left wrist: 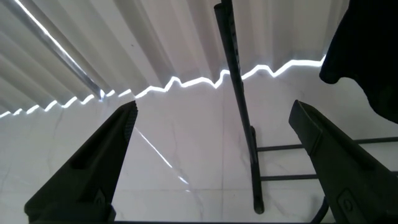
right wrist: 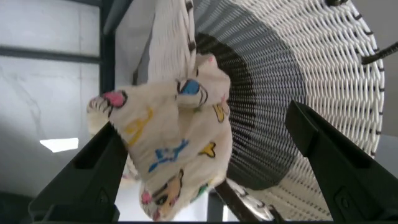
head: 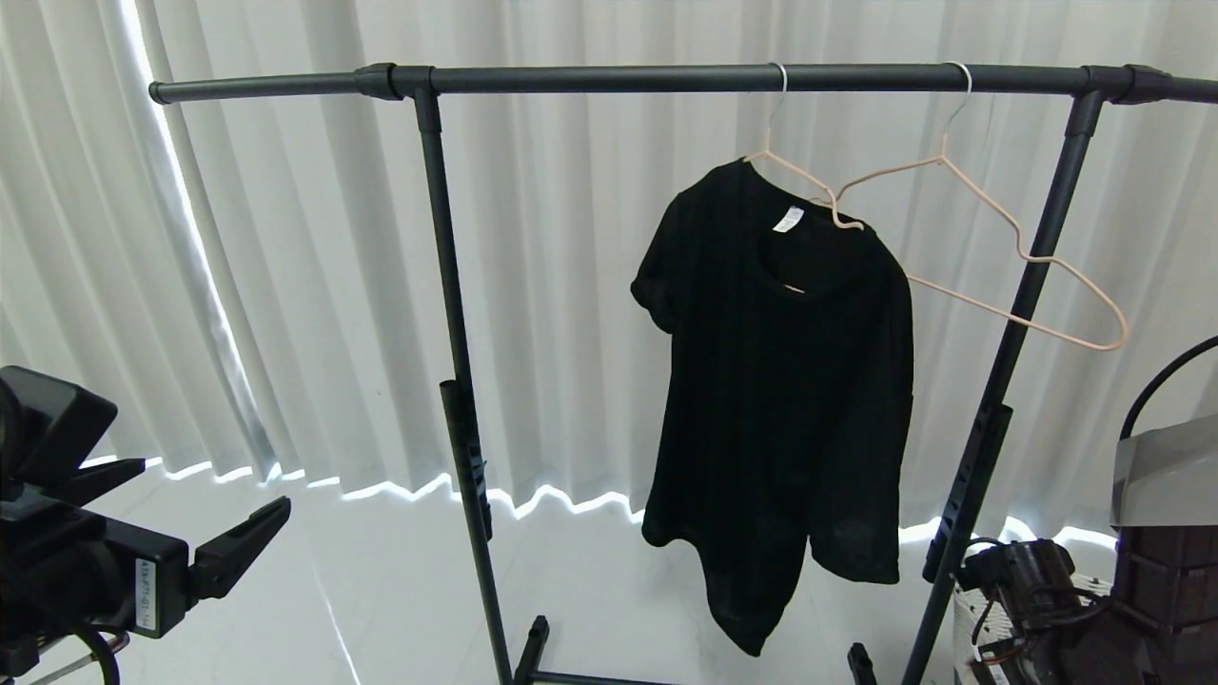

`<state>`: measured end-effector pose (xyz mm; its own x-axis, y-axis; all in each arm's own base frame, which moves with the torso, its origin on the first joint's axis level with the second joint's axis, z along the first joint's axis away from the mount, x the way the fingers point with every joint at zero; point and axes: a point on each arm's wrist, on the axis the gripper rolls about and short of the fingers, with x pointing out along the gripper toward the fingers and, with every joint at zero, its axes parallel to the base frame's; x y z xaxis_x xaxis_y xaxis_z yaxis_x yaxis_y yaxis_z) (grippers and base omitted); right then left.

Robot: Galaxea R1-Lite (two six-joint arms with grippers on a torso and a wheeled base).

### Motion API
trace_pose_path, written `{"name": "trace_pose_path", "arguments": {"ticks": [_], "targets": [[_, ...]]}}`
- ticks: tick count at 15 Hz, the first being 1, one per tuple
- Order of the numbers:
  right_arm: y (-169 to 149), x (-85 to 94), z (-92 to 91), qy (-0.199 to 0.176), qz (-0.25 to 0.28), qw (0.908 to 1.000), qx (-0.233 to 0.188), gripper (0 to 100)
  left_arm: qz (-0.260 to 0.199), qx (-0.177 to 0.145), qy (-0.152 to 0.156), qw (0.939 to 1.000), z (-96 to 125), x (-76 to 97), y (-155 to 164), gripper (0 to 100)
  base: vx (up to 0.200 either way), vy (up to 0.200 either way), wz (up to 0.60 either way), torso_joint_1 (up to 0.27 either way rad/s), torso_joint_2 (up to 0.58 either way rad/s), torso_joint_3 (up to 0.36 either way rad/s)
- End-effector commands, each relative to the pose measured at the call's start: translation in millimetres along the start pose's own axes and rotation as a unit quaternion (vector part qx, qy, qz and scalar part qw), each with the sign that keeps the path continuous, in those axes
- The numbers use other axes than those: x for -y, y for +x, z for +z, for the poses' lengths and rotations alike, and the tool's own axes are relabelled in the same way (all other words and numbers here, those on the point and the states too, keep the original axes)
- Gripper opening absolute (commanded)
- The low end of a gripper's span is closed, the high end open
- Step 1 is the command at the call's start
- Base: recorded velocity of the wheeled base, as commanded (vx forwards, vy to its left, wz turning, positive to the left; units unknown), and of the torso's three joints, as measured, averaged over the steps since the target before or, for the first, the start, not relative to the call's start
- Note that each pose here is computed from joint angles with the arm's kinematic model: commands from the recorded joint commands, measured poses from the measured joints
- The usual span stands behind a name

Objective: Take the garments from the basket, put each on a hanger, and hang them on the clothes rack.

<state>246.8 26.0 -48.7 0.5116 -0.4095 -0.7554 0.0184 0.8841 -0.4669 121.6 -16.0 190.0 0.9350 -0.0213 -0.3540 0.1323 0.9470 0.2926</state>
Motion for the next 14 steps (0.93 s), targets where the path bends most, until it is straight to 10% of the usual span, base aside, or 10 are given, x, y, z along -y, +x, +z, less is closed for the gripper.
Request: {"name": "trace_pose_path", "arguments": {"ticks": [1, 14], "targets": [[2, -1.0, 0.2, 0.002, 0.001, 1.0, 0.003, 0, 0.001, 0.001, 0.0, 1.0, 0, -0.2, 0, 100, 0.0, 0.0, 0.0, 0.0, 0.0, 0.0], [-87, 47.0, 11.0, 0.007, 0.014, 0.9866, 0.162, 0, 0.008, 0.034, -0.003, 0.9994, -4, -1.0, -19, 100, 0.0, 0.0, 0.0, 0.0, 0.0, 0.0]]}}
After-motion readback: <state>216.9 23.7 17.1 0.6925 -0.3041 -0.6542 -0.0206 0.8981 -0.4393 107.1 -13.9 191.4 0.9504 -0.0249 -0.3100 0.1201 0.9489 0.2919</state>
